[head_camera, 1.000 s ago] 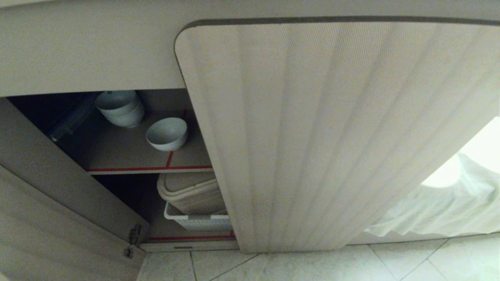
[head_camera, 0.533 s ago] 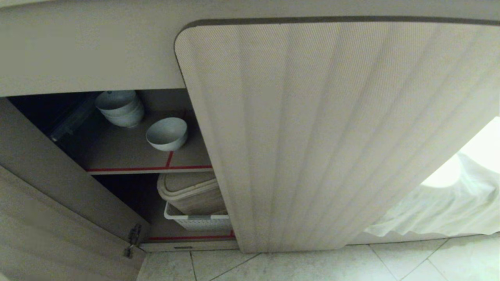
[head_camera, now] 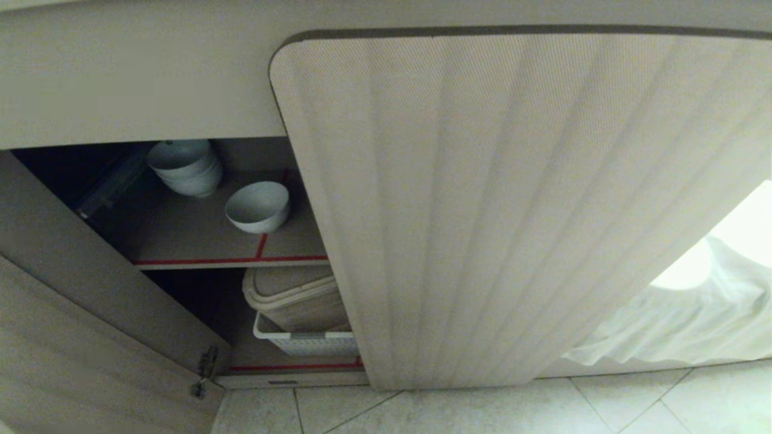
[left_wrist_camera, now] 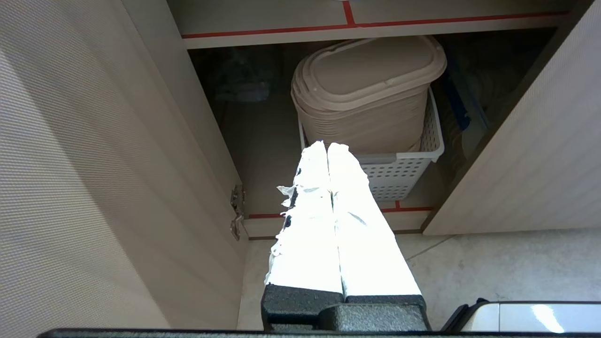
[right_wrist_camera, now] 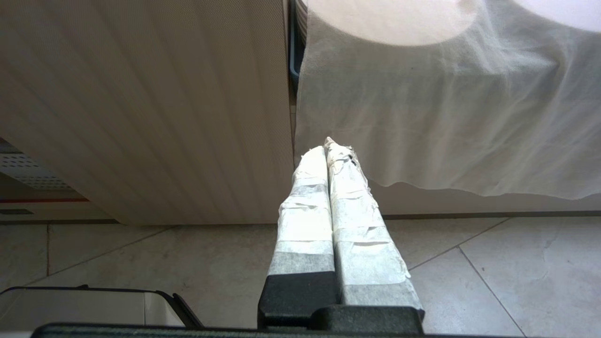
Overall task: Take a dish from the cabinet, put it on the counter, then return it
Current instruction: Close the cabinet door
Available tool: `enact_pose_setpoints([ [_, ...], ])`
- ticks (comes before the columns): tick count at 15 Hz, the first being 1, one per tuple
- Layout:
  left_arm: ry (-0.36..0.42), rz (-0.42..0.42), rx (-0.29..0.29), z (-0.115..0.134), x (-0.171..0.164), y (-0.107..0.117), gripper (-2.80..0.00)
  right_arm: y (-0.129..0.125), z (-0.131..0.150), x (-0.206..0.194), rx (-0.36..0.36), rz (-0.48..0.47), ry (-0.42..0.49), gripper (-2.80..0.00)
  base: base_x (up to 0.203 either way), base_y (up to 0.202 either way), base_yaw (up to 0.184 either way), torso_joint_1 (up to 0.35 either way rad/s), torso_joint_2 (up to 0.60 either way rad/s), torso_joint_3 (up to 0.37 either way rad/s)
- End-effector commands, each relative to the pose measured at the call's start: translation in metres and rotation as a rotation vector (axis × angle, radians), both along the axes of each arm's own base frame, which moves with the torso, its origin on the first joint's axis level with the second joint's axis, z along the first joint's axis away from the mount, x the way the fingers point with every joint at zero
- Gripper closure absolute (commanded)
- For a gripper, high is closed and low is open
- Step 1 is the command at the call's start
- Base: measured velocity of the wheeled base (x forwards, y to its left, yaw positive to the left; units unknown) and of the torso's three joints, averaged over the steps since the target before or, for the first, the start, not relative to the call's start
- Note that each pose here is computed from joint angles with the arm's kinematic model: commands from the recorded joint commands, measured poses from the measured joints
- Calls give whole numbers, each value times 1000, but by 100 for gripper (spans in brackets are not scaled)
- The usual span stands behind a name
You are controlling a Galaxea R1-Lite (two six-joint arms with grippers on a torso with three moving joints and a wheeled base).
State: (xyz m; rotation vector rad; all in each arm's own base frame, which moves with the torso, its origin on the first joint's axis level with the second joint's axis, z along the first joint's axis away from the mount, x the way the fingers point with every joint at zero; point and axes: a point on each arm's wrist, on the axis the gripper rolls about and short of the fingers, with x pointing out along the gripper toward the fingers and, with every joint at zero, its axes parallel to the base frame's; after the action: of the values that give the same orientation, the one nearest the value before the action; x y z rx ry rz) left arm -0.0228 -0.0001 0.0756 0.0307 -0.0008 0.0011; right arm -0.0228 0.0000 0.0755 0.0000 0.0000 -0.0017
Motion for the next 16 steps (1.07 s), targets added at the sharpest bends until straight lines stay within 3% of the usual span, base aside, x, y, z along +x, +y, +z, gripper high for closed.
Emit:
enact_pose_setpoints([
  [1,1,0,0,0,0,0,0,0,0,0,0,0,0,0,0,0,0,0,0,0],
  [10,-1,0,-2,0,0,0,0,0,0,0,0,0,0,0,-6,0,0,1,0,0],
  [16,-1,0,-3,0,0,0,0,0,0,0,0,0,0,0,-188,0,1,0,2,3],
])
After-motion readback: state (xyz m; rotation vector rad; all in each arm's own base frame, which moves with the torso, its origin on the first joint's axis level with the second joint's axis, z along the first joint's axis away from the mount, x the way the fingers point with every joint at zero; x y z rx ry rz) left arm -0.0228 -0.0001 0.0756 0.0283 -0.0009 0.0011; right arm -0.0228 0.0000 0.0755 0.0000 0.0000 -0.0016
